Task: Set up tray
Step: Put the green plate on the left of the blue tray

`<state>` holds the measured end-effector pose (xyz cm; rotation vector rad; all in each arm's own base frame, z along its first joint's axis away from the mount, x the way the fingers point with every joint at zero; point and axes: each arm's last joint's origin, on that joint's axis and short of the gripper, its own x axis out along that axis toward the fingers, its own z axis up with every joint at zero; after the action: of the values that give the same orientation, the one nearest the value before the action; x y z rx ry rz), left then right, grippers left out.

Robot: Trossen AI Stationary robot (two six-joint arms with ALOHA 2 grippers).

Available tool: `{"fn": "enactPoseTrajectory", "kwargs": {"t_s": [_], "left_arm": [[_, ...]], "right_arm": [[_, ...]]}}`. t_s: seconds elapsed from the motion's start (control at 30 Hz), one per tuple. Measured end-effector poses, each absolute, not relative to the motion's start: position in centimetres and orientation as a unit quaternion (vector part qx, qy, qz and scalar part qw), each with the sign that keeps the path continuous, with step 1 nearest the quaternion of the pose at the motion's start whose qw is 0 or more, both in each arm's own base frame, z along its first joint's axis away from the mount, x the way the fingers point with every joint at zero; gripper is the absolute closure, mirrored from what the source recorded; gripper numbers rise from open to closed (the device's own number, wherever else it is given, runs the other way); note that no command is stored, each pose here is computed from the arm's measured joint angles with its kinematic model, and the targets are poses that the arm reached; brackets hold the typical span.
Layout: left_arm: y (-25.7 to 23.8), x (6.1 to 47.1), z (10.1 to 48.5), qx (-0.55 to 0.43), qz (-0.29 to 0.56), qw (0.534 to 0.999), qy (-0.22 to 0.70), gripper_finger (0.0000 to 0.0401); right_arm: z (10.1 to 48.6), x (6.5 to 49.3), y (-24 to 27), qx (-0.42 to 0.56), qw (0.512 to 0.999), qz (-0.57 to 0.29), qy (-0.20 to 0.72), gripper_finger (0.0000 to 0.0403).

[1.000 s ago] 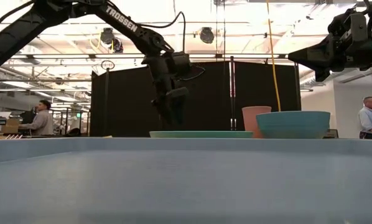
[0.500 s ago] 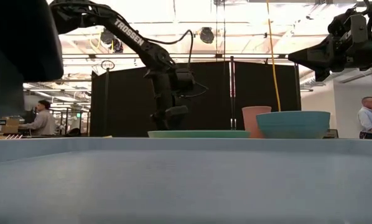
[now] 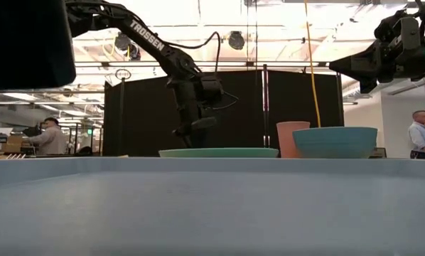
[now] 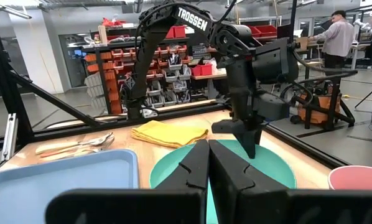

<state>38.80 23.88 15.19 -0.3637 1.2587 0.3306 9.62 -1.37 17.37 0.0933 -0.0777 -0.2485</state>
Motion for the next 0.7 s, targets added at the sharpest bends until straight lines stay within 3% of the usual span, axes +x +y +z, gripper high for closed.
{"fn": "enactPoseTrajectory", "kwargs": {"t_s": [0.33, 0.7], "left_arm": [[24.0, 38.3, 16.8, -0.199, 0.113, 0.800, 0.554, 0.0394], [21.7, 35.4, 27.0, -0.145, 0.151, 0.840, 0.501, 0.0395]], "right_arm": [[17.4, 9.6, -1.4, 0.046, 0.990, -0.123, -0.039, 0.0403], [17.4, 9.6, -1.4, 0.046, 0.991, -0.123, -0.039, 0.0403]]}}
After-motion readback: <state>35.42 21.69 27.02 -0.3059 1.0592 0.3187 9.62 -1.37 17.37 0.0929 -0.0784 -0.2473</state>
